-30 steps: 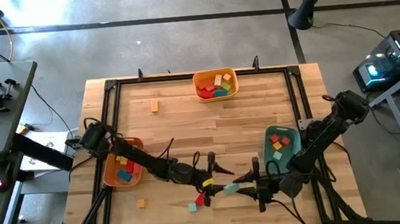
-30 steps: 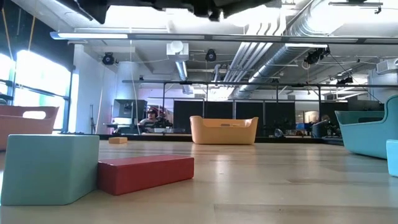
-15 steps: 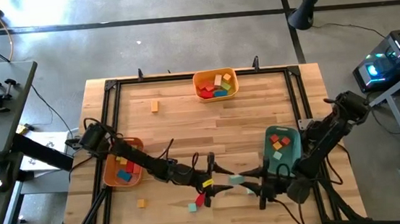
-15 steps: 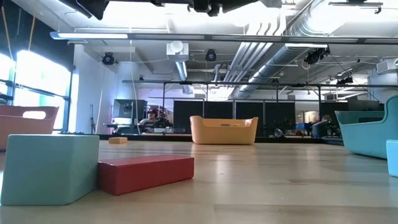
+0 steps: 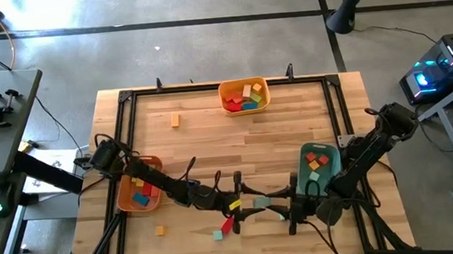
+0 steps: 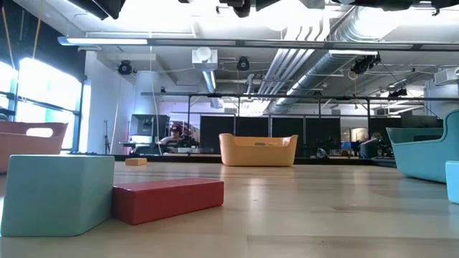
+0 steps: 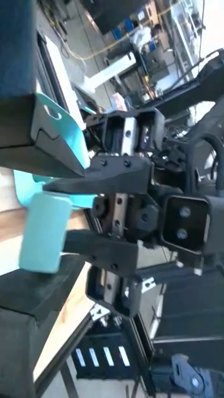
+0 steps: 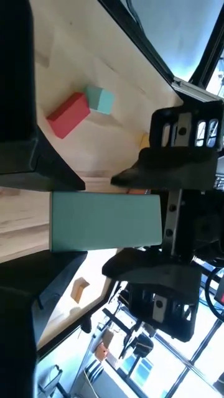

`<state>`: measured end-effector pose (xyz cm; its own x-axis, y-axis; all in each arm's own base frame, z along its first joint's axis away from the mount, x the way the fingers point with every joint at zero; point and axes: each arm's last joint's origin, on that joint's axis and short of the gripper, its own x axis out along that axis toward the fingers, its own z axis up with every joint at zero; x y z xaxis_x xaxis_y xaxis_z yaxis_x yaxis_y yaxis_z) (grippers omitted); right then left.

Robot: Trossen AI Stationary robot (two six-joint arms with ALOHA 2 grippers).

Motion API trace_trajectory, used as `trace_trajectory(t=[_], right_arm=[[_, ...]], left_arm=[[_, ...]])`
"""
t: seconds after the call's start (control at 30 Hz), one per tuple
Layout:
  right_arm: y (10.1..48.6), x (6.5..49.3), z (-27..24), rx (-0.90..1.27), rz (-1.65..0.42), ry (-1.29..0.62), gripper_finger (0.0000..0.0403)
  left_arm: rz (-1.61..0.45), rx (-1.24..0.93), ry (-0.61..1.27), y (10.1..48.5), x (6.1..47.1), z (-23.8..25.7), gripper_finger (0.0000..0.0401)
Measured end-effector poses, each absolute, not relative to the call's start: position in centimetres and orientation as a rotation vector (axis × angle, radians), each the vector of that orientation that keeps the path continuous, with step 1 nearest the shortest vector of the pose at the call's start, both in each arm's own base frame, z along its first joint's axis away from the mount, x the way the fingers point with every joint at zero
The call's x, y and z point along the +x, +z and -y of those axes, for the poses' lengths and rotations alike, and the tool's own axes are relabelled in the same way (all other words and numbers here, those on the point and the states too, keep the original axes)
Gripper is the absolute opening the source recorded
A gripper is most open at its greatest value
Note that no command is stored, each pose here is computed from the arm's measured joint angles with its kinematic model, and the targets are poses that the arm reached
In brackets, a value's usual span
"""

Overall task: Sort blocks by size
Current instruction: Put the light blue medium block into the orange bin

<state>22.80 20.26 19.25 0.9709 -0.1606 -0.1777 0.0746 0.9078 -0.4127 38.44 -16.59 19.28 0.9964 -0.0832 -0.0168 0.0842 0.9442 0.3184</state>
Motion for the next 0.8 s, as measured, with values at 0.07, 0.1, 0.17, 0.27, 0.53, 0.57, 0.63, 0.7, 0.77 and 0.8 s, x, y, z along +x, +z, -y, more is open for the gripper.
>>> trace_trajectory(t=[0.07, 0.1, 0.17, 0.27, 0.53, 0.57, 0.63, 0.7, 0.77, 0.8], right_arm=[[19.3, 22.8, -20.3, -0.416, -0.210, -0.123, 0.0127], [19.3, 22.8, -20.3, -0.416, -0.210, -0.125, 0.0127], [19.3, 22.8, -20.3, -0.413, -0.210, -0.120, 0.0130], [19.2, 23.0, -20.3, -0.385, -0.215, -0.072, 0.0151], [18.1, 23.3, -19.4, -0.307, -0.313, -0.047, 0.0193], [18.0, 23.4, -19.3, -0.298, -0.320, -0.051, 0.0193], [17.9, 23.4, -19.3, -0.296, -0.324, -0.051, 0.0194], [18.0, 23.4, -19.3, -0.296, -0.324, -0.051, 0.0195], [18.0, 23.4, -19.3, -0.295, -0.324, -0.050, 0.0195], [18.0, 23.4, -19.3, -0.293, -0.324, -0.044, 0.0195]], left_arm=[[-0.007, 0.326, -0.076, 19.3, 38.4, 16.6, 0.0190], [-0.007, 0.326, -0.076, 19.2, 38.4, 16.6, 0.0183], [-0.009, 0.327, -0.077, 19.2, 38.4, 16.6, 0.0167], [-0.024, 0.333, -0.085, 19.1, 38.4, 16.6, 0.0134], [-0.257, 0.387, 0.034, 19.2, 37.4, 16.2, 0.0102], [-0.305, 0.399, 0.078, 19.7, 36.9, 16.2, 0.0102], [-0.392, 0.414, 0.185, 20.6, 35.7, 16.0, 0.0102], [-0.491, 0.415, 0.277, 21.2, 34.1, 15.5, 0.0102], [-0.605, 0.387, 0.362, 21.6, 32.2, 14.6, 0.0103], [-0.660, 0.362, 0.410, 21.7, 31.1, 14.0, 0.0104]])
